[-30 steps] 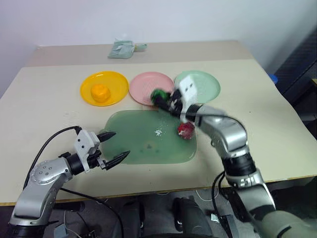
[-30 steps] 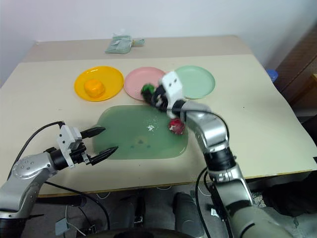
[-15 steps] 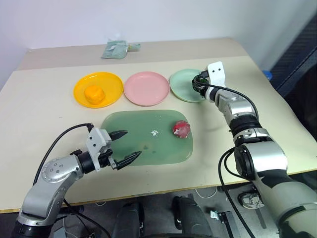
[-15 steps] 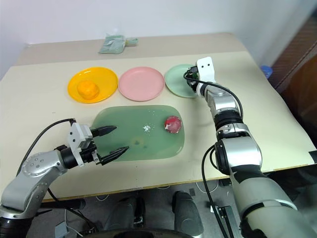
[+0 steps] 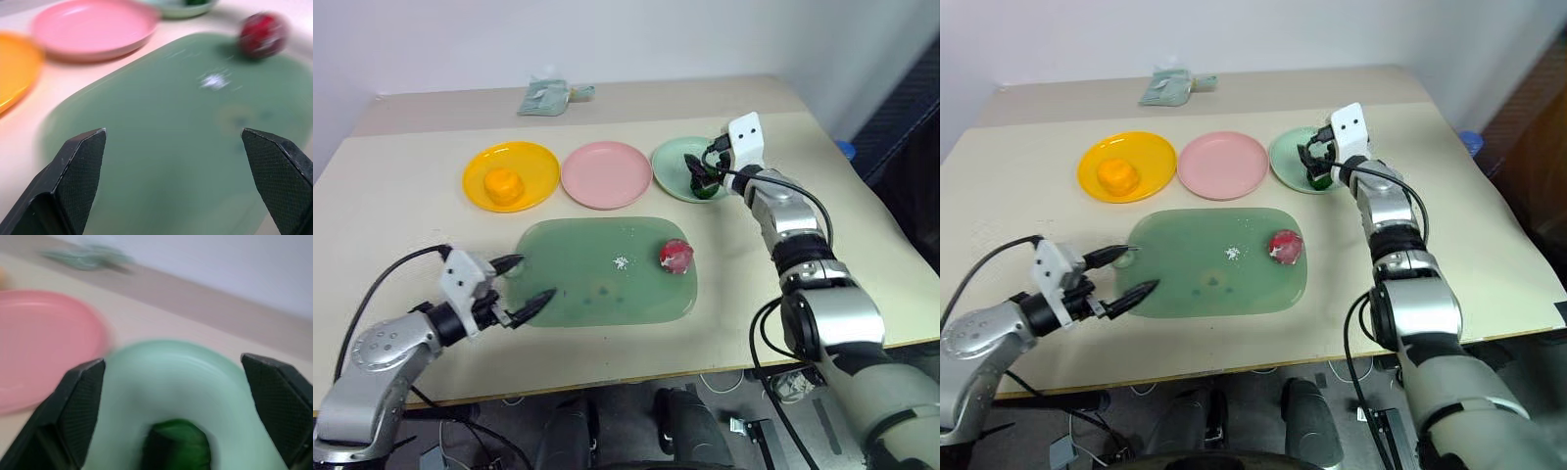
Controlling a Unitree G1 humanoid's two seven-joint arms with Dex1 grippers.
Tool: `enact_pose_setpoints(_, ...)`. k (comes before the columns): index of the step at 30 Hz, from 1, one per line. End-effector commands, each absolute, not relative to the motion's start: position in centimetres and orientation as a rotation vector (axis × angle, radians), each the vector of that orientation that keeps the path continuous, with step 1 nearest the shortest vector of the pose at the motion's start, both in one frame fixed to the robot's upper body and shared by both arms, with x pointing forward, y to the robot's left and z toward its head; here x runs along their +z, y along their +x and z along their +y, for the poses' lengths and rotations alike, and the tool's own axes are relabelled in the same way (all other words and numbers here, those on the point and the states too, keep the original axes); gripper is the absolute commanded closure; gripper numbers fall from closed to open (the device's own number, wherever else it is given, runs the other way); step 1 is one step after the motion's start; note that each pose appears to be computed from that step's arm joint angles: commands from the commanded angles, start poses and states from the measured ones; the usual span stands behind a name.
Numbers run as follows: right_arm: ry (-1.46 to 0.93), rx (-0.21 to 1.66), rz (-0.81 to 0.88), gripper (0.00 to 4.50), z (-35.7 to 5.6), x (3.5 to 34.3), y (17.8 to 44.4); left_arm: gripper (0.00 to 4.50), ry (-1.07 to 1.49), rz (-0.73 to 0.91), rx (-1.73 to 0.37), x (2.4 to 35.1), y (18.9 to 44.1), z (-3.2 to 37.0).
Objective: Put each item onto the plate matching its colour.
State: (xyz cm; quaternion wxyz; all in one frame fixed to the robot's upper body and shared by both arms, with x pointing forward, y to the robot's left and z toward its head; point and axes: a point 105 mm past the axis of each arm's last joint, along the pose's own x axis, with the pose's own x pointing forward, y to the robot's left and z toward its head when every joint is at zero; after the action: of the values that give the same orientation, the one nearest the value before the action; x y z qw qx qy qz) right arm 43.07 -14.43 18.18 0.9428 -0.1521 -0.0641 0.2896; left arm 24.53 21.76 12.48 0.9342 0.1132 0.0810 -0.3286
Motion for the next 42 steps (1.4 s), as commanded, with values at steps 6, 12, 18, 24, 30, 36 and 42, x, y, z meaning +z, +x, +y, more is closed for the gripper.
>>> enact_pose_setpoints(6,-0.304,0.905,-0.106,0.01,-12.1,18.2,34.5,0.0,0.26,0.145,-0.76,13.7,23.8,20.7)
enact_pose_setpoints(12,-0.286,0.904,-0.047,0.01,-12.6,17.3,32.4,0.0,0.27,0.17,-0.848,13.2,22.9,19.4)
enact_pose_setpoints(18,-0.305,0.888,0.01,0.01,-13.1,15.7,32.2,0.0,0.261,0.161,-0.905,12.6,22.4,18.2)
enact_pose_setpoints(24,-0.31,0.876,0.071,0.01,-13.1,13.7,32.3,0.0,0.252,0.153,-0.931,11.8,22.1,18.1)
enact_pose_setpoints(30,-0.303,0.857,0.103,0.01,-13.2,12.7,32.8,0.0,0.248,0.146,-0.957,10.8,21.7,17.8)
enact_pose_setpoints(36,-0.279,0.854,0.127,0.26,-13.1,12.1,32.9,0.0,0.246,0.139,-0.967,10.2,21.8,17.2)
enact_pose_setpoints(42,-0.258,0.846,0.109,2.51,-13.0,12.6,32.9,0.0,0.252,0.132,-0.968,10.2,21.9,16.9)
